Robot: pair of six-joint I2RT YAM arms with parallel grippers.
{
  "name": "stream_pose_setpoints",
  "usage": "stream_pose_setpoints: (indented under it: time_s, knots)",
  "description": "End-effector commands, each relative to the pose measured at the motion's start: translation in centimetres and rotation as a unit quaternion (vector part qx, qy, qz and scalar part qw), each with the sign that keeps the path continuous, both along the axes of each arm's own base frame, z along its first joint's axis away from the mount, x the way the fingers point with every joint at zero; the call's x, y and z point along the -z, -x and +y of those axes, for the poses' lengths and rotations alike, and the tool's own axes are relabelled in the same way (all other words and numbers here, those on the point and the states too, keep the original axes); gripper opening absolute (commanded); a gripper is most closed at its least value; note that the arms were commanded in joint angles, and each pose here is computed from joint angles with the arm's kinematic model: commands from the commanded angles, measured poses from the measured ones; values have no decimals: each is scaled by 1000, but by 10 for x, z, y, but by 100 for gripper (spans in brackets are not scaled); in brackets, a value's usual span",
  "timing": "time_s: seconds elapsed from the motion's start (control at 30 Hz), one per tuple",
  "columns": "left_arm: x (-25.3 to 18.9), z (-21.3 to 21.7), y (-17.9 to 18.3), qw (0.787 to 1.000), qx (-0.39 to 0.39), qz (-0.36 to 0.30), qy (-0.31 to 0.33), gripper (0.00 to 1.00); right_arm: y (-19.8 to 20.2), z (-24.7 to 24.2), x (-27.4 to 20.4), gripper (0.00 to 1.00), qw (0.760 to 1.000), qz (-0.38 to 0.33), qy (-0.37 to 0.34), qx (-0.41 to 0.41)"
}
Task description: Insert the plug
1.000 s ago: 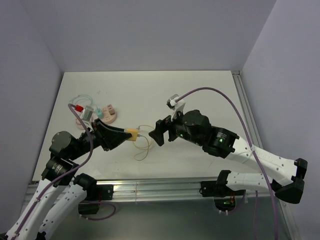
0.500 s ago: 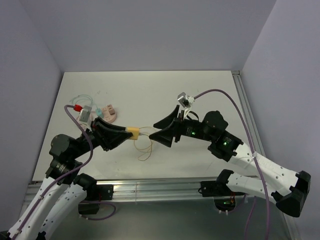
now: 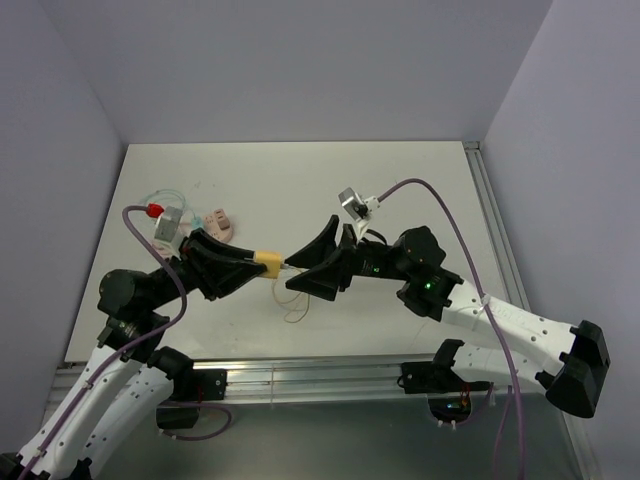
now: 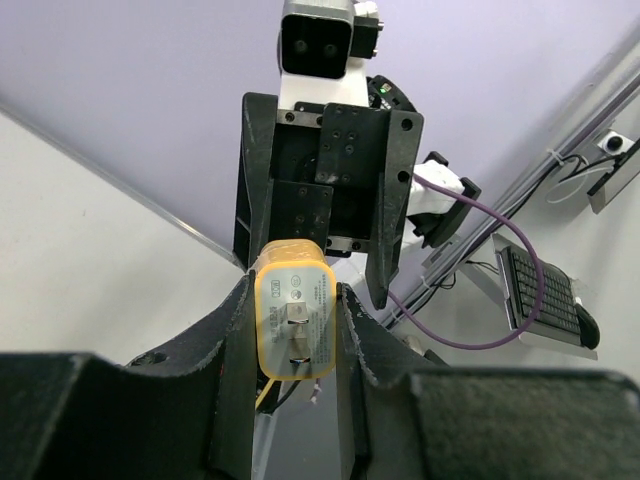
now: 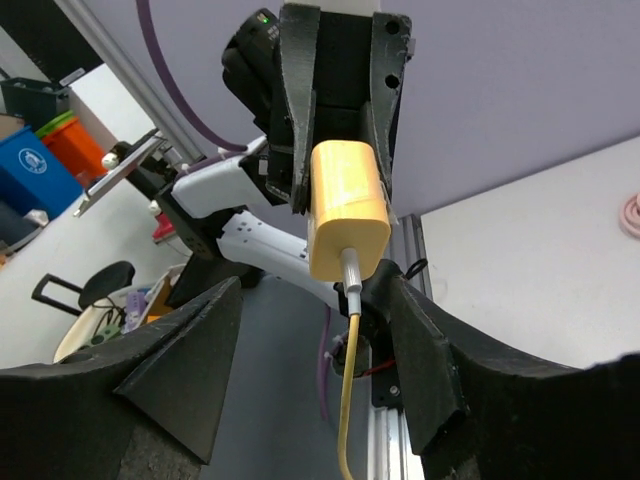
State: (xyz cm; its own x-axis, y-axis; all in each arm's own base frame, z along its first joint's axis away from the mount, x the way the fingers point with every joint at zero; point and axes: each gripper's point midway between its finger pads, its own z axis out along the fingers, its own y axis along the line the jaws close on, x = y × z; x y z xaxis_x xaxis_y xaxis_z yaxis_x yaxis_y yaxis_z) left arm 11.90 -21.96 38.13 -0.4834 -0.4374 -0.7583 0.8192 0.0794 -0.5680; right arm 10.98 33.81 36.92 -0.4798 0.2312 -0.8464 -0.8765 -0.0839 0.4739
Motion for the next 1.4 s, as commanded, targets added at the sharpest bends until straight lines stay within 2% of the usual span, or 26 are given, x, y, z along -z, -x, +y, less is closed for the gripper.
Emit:
stream_pose_setpoints:
  time_s: [0.0,0.23,0.77,1.0,1.23,1.27,1.3,1.37]
  knots:
    - [-17,3,13,999,17,-41,30,0,2,-2,-20,67,999,-27,-44,4]
    - [-19,4,17,998,22,-46,38,0,7,4,-24,57,998,-29,-55,-14]
    - [-22,6,21,998,24,-49,41,0,16,26,-35,49,997,-30,-65,-37]
    - [-20,6,22,998,26,-50,39,0,14,24,-43,43,995,-32,-88,-20]
    - [-18,6,23,998,29,-50,36,0,9,27,-46,42,996,-37,-81,-12]
    - [-19,6,24,998,29,-50,36,0,9,30,-47,40,996,-37,-79,-14]
    - [-18,6,24,998,29,-50,36,0,9,32,-47,28,996,-37,-76,-17]
    - [-18,7,24,998,26,-51,35,0,6,36,-45,22,997,-33,-68,-16]
